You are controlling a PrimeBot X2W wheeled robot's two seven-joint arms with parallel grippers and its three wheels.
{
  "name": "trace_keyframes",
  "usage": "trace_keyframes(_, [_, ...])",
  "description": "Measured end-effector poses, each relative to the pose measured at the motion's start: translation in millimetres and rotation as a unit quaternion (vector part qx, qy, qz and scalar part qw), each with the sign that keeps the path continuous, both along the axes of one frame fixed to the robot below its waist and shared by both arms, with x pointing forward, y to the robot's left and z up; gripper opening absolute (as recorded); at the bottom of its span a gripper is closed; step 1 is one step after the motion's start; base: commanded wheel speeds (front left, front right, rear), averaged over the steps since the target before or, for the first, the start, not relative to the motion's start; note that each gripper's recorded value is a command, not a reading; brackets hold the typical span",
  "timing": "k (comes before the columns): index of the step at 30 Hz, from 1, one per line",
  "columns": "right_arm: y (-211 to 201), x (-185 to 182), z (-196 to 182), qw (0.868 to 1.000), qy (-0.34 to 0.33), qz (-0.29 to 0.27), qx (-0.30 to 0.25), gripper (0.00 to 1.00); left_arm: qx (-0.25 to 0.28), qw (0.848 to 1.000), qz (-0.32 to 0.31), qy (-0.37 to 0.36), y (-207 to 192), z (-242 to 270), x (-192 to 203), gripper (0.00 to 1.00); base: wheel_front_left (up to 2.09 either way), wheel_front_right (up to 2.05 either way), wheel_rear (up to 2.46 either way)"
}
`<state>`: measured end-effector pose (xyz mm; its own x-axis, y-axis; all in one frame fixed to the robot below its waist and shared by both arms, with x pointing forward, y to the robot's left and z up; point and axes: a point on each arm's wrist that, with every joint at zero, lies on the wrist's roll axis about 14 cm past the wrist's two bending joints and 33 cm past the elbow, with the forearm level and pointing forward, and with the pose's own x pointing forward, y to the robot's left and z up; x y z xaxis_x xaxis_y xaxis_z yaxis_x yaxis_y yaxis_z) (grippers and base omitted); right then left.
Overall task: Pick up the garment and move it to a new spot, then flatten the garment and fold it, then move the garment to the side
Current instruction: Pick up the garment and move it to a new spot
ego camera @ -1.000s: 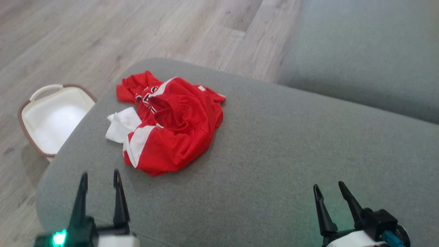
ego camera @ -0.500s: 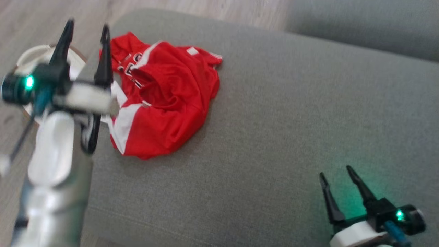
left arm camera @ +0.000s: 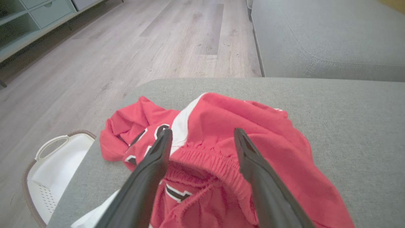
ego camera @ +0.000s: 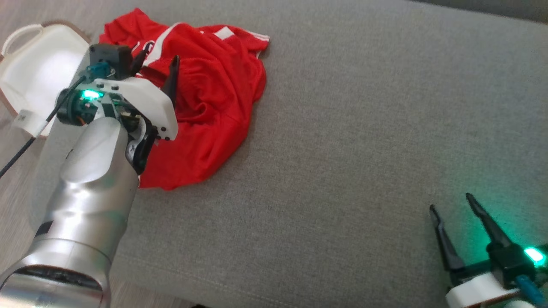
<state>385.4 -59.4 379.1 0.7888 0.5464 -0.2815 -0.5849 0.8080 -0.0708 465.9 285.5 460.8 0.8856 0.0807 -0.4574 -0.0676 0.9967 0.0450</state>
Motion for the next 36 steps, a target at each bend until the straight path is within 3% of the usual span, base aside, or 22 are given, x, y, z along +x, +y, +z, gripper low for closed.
trace_keyframes(12, [-9.3, 16.6, -22.5, 1.000, 0.016, -0.002, -0.002, 1.00, -0.005, 0.999, -0.005, 0.045, -2.0, -44.8, 12.8, 1.00, 0.00, 0.00, 0.00])
trace_keyframes(13, [-9.1, 17.4, -23.1, 1.000, 0.016, -0.002, -0.001, 1.00, -0.003, 0.999, -0.010, 0.052, -4.5, -49.6, 12.2, 0.93, 0.00, 0.00, 0.00])
trace_keyframes(14, [-8.9, 18.4, -23.3, 1.000, 0.015, -0.003, 0.001, 1.00, -0.004, 0.998, -0.014, 0.058, -6.9, -53.8, 11.7, 0.47, 0.00, 0.00, 0.00])
trace_keyframes(16, [-9.2, 18.9, -23.5, 1.000, 0.015, -0.004, 0.001, 1.00, -0.005, 0.998, -0.018, 0.064, -9.6, -57.6, 11.3, 0.00, 0.00, 0.00, 0.00])
trace_keyframes(24, [-11.1, 23.2, -17.6, 1.000, 0.007, -0.019, 0.007, 1.00, 0.022, 0.999, -0.035, 0.026, -2.3, -41.9, 22.1, 0.00, 0.00, 0.00, 0.00])
trace_keyframes(28, [-8.2, 23.7, -7.1, 1.000, -0.003, -0.027, 0.015, 1.00, 0.041, 0.998, -0.049, -0.026, -1.0, -10.9, 33.0, 0.00, 0.00, 0.00, 0.00])
trace_keyframes(36, [4.8, 6.7, 25.5, 0.998, -0.022, -0.042, 0.048, 1.00, 0.099, 0.980, -0.100, -0.141, -7.0, 80.1, 40.0, 0.00, 0.00, 0.00, 0.00])
